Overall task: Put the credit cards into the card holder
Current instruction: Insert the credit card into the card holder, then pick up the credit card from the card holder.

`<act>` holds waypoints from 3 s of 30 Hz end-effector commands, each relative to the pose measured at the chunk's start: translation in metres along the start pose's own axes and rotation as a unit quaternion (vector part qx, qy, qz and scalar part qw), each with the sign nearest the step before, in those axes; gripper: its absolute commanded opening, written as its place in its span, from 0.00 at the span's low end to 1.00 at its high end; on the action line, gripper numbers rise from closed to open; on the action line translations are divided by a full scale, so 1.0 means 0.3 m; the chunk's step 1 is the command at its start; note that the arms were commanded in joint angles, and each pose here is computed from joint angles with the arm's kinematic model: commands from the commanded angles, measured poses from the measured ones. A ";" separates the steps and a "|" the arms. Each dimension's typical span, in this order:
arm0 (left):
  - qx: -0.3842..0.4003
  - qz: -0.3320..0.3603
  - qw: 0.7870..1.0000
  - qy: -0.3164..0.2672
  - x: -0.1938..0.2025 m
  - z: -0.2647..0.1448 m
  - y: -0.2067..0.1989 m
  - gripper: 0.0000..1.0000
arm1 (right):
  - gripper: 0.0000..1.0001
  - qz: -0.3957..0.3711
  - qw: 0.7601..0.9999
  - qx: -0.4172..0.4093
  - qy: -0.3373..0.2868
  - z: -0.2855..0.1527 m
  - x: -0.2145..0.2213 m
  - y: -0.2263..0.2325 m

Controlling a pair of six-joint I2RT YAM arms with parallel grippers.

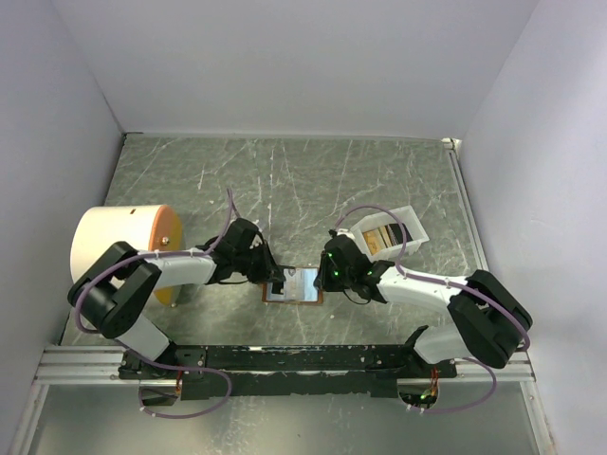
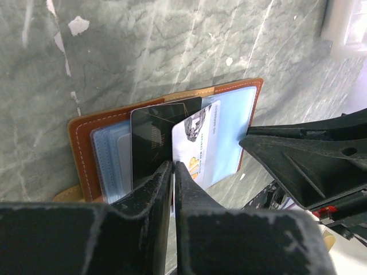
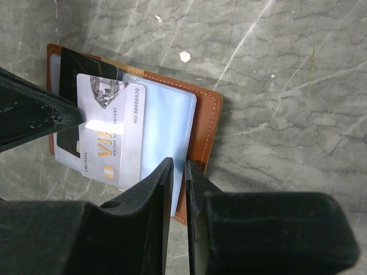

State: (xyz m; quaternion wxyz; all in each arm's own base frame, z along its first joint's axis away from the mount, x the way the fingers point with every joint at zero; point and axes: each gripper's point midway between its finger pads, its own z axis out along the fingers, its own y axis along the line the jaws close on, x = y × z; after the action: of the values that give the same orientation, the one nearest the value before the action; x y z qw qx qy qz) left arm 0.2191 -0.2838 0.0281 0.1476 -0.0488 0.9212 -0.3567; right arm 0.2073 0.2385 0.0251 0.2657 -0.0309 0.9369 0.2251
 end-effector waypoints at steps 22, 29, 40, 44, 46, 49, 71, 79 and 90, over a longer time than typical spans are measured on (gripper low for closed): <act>0.042 0.035 0.998 0.013 0.015 0.070 -0.136 0.13 | 0.14 0.007 1.000 -0.007 -0.004 0.020 0.018 -0.004; 0.045 0.037 0.998 0.015 0.021 0.083 -0.152 0.12 | 0.13 0.005 1.000 -0.009 -0.005 0.019 0.018 -0.003; 0.046 0.032 0.998 0.003 0.009 0.067 -0.172 0.17 | 0.14 0.005 1.000 -0.005 -0.013 0.010 0.000 -0.001; 0.036 0.033 0.999 -0.005 -0.001 0.049 -0.171 0.28 | 0.16 0.004 1.000 -0.002 -0.018 -0.007 -0.011 0.000; 0.026 0.032 0.999 -0.009 -0.006 0.042 -0.164 0.31 | 0.16 0.005 1.000 -0.001 -0.020 -0.018 -0.019 0.002; 0.013 0.031 0.999 -0.011 -0.007 0.034 -0.151 0.32 | 0.17 0.008 1.000 -0.003 -0.026 -0.038 -0.034 0.012; -0.028 0.027 0.998 -0.053 -0.052 -0.106 -0.025 0.10 | 0.41 0.062 0.986 -0.147 -0.057 -0.065 -0.121 0.224; -0.004 0.020 0.999 -0.027 -0.007 -0.066 0.008 0.07 | 0.41 0.066 0.986 -0.148 -0.027 0.029 -0.095 0.241; -0.021 0.020 0.999 -0.023 0.005 -0.051 0.049 0.07 | 0.39 0.082 0.983 -0.162 -0.001 0.096 -0.044 0.244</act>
State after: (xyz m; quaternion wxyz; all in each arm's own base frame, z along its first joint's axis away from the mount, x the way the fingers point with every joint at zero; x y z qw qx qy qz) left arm 0.2114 -0.2613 0.0295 0.1714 -0.0502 0.9294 -0.3230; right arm 0.2166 0.3019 0.0316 0.2362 0.0078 0.9006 0.3649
